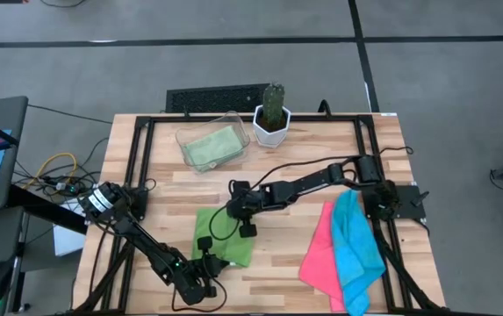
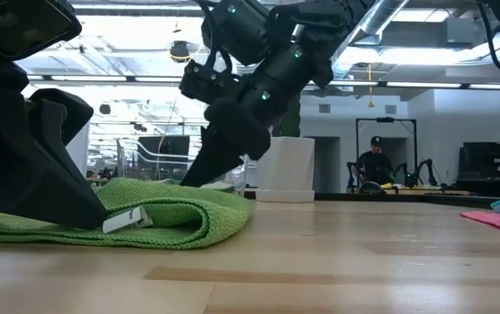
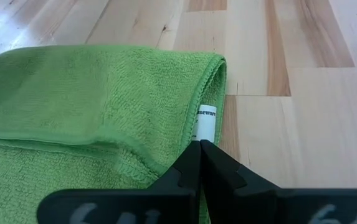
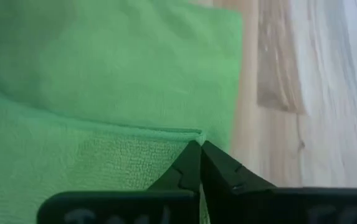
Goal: Fold microfiber towels
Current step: Fold the green microfiber towel
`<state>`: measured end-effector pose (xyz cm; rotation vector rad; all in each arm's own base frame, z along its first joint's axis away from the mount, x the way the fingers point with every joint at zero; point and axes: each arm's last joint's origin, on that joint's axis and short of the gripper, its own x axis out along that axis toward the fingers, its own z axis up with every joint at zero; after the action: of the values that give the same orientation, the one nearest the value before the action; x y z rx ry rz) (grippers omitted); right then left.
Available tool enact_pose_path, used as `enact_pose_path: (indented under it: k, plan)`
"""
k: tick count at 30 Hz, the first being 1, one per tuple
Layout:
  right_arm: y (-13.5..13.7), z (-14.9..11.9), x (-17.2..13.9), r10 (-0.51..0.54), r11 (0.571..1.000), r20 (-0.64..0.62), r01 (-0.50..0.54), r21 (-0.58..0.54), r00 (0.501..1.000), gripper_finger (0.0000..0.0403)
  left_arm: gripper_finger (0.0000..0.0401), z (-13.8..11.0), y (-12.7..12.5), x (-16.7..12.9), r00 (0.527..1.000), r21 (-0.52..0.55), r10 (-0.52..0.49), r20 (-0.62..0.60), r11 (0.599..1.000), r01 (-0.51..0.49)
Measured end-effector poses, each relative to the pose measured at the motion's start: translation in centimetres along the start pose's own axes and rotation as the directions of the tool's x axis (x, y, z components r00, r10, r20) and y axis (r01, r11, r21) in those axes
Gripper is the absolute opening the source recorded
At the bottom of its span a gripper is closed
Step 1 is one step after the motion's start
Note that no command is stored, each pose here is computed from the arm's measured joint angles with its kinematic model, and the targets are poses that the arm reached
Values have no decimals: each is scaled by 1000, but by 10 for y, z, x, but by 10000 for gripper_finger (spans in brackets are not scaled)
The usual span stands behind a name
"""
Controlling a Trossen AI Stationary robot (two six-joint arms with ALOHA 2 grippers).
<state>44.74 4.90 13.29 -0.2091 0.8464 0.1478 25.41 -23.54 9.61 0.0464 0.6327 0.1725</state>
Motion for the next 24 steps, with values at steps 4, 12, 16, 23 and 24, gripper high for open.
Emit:
enact_pose_path:
  k: [4, 12, 16, 23, 24]
  plan:
    - [-1, 1, 0, -11, 1000, 5, 11, 3, 1000, 25, 0, 0, 0, 0, 1000, 0, 0, 0, 1000, 0]
    - [-3, 2, -3, -33, 999, 6, 33, 10, 999, 26, 0, 0, 0, 0, 1000, 0, 0, 0, 1000, 0]
    - [-3, 2, -3, -33, 999, 6, 33, 16, 999, 46, 0, 0, 0, 0, 1000, 0, 0, 0, 1000, 0]
    - [-2, 3, -3, 23, 1000, 19, -23, 16, 1000, 57, 0, 0, 0, 0, 1000, 4, -8, -6, 1000, 8]
    - [-1, 3, -3, 27, 999, 20, -27, 17, 999, 62, 0, 0, 0, 0, 1000, 7, -11, -8, 1000, 11]
